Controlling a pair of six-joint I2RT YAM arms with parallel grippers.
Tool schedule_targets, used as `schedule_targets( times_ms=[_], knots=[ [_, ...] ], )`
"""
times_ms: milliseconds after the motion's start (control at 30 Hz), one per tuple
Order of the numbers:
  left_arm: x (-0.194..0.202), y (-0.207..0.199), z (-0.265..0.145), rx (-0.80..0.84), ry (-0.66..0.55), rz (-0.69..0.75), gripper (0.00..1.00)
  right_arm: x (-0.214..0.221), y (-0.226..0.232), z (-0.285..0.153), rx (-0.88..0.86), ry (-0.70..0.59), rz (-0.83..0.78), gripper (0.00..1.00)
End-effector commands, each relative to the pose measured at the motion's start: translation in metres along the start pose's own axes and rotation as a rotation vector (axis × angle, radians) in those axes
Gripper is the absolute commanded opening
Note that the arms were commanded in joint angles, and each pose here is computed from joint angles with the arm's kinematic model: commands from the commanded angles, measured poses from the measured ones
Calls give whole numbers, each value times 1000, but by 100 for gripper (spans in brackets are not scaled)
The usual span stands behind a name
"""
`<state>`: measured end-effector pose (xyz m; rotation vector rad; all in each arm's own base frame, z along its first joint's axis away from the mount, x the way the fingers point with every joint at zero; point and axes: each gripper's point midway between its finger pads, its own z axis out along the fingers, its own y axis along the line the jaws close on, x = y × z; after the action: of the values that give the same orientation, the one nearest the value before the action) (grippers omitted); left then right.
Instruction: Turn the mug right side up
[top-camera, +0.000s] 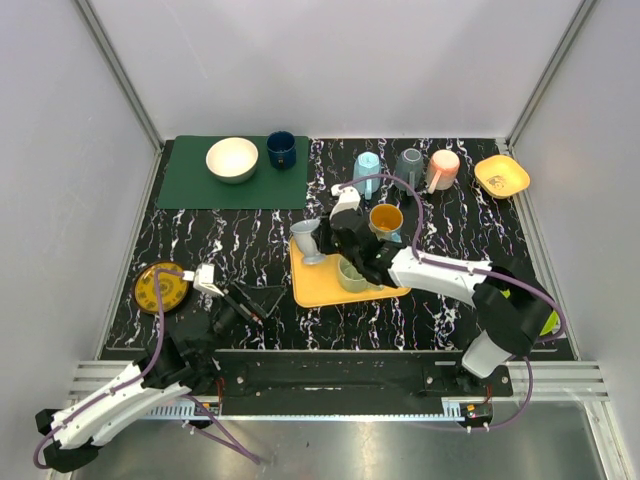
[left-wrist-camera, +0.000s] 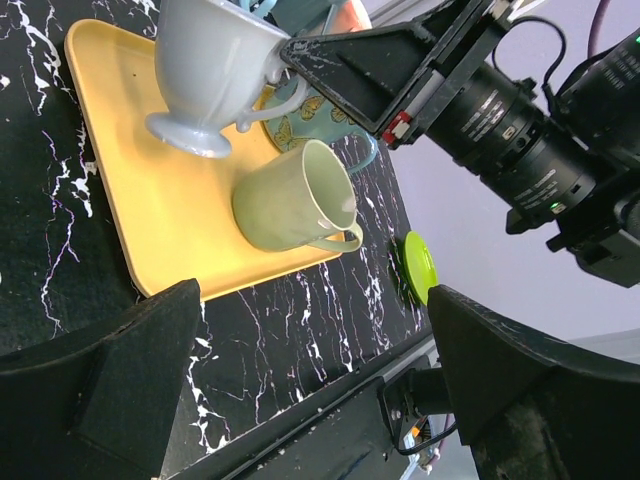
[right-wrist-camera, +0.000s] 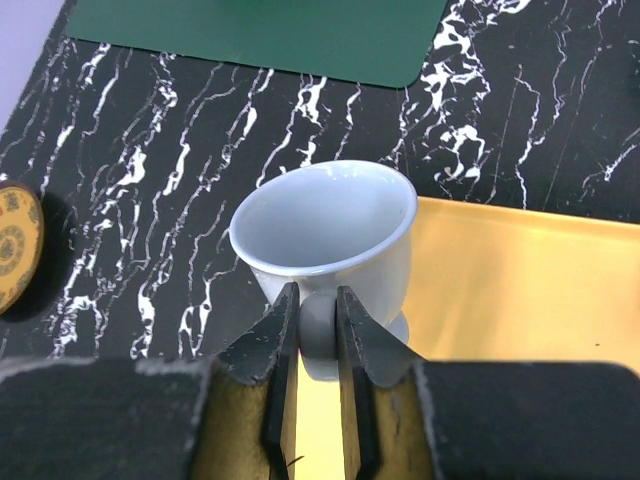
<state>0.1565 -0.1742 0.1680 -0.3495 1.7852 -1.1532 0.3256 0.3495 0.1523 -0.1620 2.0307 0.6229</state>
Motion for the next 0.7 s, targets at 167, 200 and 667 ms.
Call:
schedule_targets(
  times_ms=[167, 200, 667],
  knots=[
    [-23, -25, -10, 138, -100, -80, 99, 11, -18, 1, 16, -90, 41, 0],
    [-22, -25, -10, 141, -97, -83, 99, 14, -19, -1, 19, -86, 41, 0],
    [-17, -23, -7, 134, -80, -85, 99, 51, -24, -23, 65, 24, -8, 12]
  ],
)
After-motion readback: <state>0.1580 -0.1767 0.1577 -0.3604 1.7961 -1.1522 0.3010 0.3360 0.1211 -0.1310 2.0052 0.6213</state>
